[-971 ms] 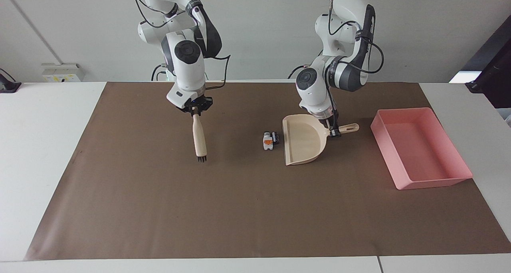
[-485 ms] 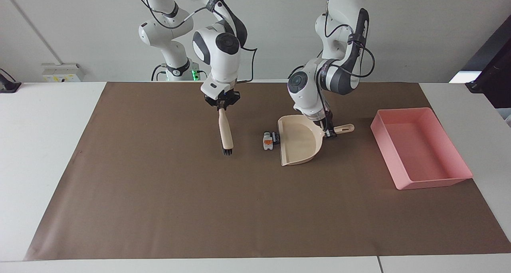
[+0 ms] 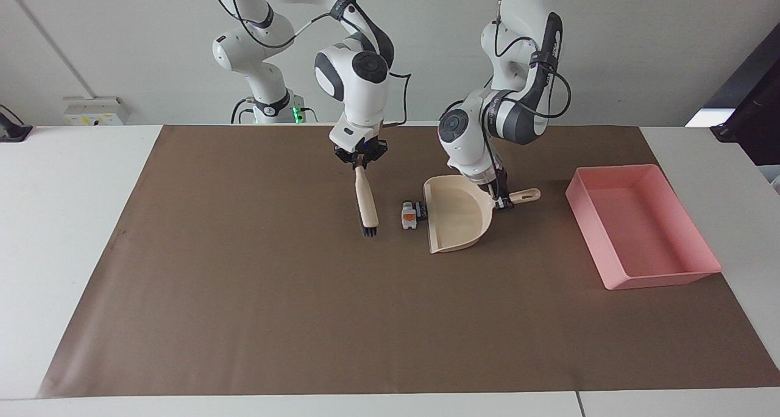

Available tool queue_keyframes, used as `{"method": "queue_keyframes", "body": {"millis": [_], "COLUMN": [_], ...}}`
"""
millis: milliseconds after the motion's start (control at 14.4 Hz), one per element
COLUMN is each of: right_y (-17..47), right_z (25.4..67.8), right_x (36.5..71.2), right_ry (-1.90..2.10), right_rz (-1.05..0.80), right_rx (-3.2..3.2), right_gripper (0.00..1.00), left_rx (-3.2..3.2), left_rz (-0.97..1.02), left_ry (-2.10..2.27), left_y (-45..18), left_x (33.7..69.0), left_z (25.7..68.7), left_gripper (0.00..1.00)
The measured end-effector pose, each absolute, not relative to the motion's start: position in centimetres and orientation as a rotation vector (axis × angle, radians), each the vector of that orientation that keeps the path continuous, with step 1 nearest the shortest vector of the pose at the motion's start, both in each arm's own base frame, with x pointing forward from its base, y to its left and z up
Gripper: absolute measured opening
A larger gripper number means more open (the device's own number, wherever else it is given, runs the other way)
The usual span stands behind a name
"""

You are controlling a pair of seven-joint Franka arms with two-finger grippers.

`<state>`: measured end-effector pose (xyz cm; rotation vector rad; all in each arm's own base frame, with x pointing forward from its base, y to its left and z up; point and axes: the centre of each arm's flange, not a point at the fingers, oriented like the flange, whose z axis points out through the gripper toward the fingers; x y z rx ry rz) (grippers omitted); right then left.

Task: Clean e-waste and dump in bin
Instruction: 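Lift the brush with the right gripper toward the dustpan beside the parts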

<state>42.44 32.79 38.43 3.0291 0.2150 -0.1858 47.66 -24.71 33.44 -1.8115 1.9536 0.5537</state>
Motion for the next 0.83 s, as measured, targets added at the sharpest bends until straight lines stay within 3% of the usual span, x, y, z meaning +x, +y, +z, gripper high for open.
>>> {"method": "queue_keyframes", "body": {"millis": [416,832], "right_y": [39.3,43.9], "right_z": [35.0,35.2], "right_x": [43.9,40.4], "right_ry": [0.131,0.173], "right_rz": [-0.217,-0.24], "right_rx": [3.025,3.068], "right_gripper": [0.26,0.26], "left_rx": [-1.815,-1.817], "left_rz": [0.554,0.554], "left_ry": [1.95,1.946], "left_y": [-24.7,-24.7], "left_x": [47.6,47.6], "left_z": [33.4,33.4], "left_gripper": [0.32,0.32]}}
